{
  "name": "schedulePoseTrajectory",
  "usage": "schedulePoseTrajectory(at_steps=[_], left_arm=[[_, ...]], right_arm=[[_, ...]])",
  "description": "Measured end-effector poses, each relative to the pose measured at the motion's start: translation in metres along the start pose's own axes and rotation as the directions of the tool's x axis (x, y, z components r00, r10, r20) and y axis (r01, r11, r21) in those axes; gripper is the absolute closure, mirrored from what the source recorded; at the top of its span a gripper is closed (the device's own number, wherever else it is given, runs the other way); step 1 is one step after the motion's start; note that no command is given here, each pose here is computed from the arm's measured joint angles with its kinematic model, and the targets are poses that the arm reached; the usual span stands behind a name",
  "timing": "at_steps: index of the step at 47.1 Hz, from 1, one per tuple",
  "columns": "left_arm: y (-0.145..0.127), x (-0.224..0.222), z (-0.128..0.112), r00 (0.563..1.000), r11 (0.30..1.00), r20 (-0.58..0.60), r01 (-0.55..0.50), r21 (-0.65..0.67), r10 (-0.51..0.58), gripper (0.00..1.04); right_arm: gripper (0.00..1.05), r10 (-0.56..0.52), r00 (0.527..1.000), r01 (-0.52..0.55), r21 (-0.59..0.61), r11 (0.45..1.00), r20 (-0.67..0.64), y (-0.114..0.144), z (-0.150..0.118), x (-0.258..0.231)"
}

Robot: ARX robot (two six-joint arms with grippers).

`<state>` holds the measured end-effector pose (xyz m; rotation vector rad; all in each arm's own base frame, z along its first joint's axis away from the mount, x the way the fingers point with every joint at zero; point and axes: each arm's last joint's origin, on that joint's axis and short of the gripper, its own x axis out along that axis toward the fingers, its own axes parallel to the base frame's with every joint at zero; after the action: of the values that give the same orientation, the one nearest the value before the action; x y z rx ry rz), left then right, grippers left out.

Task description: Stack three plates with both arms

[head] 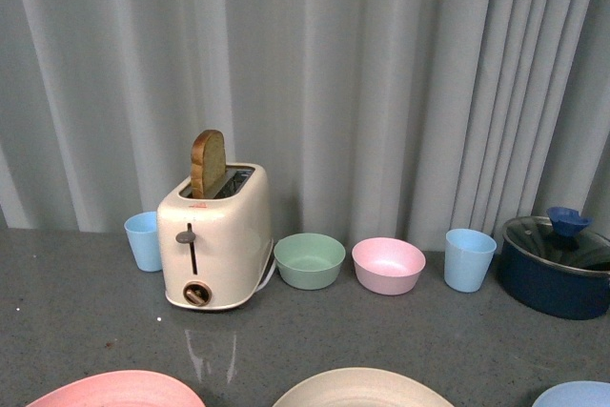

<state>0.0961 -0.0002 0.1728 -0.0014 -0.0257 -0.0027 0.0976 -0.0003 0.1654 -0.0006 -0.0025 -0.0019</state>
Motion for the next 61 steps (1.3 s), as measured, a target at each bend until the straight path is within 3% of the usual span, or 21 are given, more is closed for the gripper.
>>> schedulePoseTrajectory(at_steps=[49,51,54,56,58,61], left_arm=[[0.0,0.0,0.0,1.0,1.0,0.0,0.0,0.0,0.0,0.07],[0.0,0.001,-0.002,0.999,1.0,-0.05,0.017,-0.01,-0.017,0.07],[0.0,0.001,-0.001,0.961,0.995,-0.262,0.078,-0.062,-0.091,0.07],[0.0,0.004,0.001,0.881,0.987,-0.45,0.101,-0.125,-0.146,0.07],[0.002,0.01,0.007,0.855,0.981,-0.488,0.116,-0.155,-0.178,0.07],[0.006,0.031,0.033,0.88,0.981,-0.435,0.147,-0.127,-0.189,0.07]], right_arm=[[0.07,0.0,1.0,0.0,0.0,1.0,0.0,0.0,0.0,0.0],[0.07,0.0,1.0,0.0,0.0,1.0,0.0,0.0,0.0,0.0],[0.07,0.0,1.0,0.0,0.0,1.0,0.0,0.0,0.0,0.0],[0.07,0.003,1.0,-0.003,0.0,1.0,0.0,0.0,0.0,0.0],[0.07,0.001,1.0,-0.001,0.0,1.0,0.0,0.0,0.0,0.0],[0.07,0.0,1.0,0.0,0.0,1.0,0.0,0.0,0.0,0.0]])
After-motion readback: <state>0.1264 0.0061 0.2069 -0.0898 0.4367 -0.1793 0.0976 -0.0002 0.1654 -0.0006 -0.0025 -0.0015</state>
